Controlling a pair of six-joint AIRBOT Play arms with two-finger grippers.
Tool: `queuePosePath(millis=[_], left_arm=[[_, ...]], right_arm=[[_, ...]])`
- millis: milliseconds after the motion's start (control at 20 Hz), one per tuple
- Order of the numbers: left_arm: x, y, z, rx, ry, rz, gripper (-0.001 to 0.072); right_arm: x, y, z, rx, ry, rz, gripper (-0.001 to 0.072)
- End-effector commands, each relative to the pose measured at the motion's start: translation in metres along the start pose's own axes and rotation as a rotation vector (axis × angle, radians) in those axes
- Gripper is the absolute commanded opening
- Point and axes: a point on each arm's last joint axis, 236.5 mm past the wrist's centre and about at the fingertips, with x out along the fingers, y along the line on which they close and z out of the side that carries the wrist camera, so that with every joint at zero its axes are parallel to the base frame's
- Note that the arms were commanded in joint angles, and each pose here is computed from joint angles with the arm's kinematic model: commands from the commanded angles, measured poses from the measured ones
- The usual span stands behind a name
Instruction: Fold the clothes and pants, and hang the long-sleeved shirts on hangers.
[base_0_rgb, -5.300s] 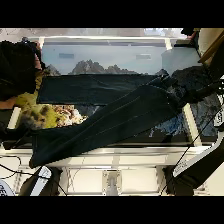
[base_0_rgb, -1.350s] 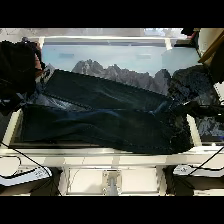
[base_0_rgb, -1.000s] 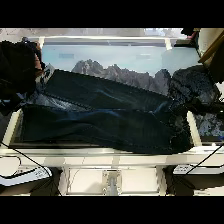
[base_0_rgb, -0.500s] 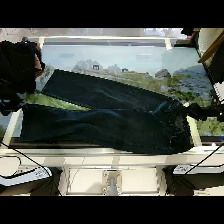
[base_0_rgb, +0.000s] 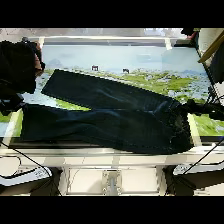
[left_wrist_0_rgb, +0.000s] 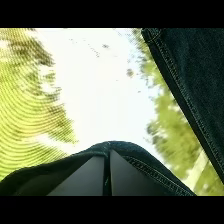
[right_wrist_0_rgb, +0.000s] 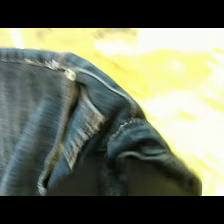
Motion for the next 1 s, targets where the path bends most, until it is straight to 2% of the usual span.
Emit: queuePosePath(millis=[0,300,550,600,650,700,750,800,850,950], left_arm=[[0.0,0.0,0.001,0.0,-0.002,0.001,0.0015],[0.0,0.001,0.008,-0.006,-0.032,0.002,0.0016],[0.0,0.0,0.008,-0.018,-0.032,0.0,0.0016],[0.0,-0.001,0.008,-0.02,-0.032,-0.003,0.0016],[0.0,-0.003,0.009,-0.03,-0.036,-0.015,0.0016],[0.0,-0.007,0.01,-0.042,-0.041,-0.029,0.0038],[-0.001,-0.009,0.011,-0.052,-0.046,-0.039,0.0224],[-0.001,-0.011,0.012,-0.059,-0.049,-0.049,0.0528],[-0.002,-0.012,0.014,-0.061,-0.053,-0.052,0.0626],[-0.01,-0.012,0.018,-0.06,-0.065,-0.054,0.0624]], right_arm=[[-0.009,0.031,0.046,-0.049,-0.137,0.098,0.0062],[-0.07,0.045,0.159,-0.108,-0.419,-0.008,0.0062],[-0.005,0.035,0.145,-0.087,-0.326,-0.016,0.0063],[0.014,0.031,0.14,-0.056,-0.303,-0.013,0.0111],[0.029,0.029,0.137,-0.029,-0.29,-0.008,0.0388],[0.039,0.029,0.133,-0.003,-0.277,-0.002,0.0537],[0.042,0.029,0.131,0.006,-0.268,0.002,0.0536],[0.039,0.029,0.13,0.006,-0.262,0.006,0.0536],[0.031,0.03,0.13,0.012,-0.256,0.023,0.0536],[-0.002,0.032,0.132,0.018,-0.249,0.064,0.0529]])
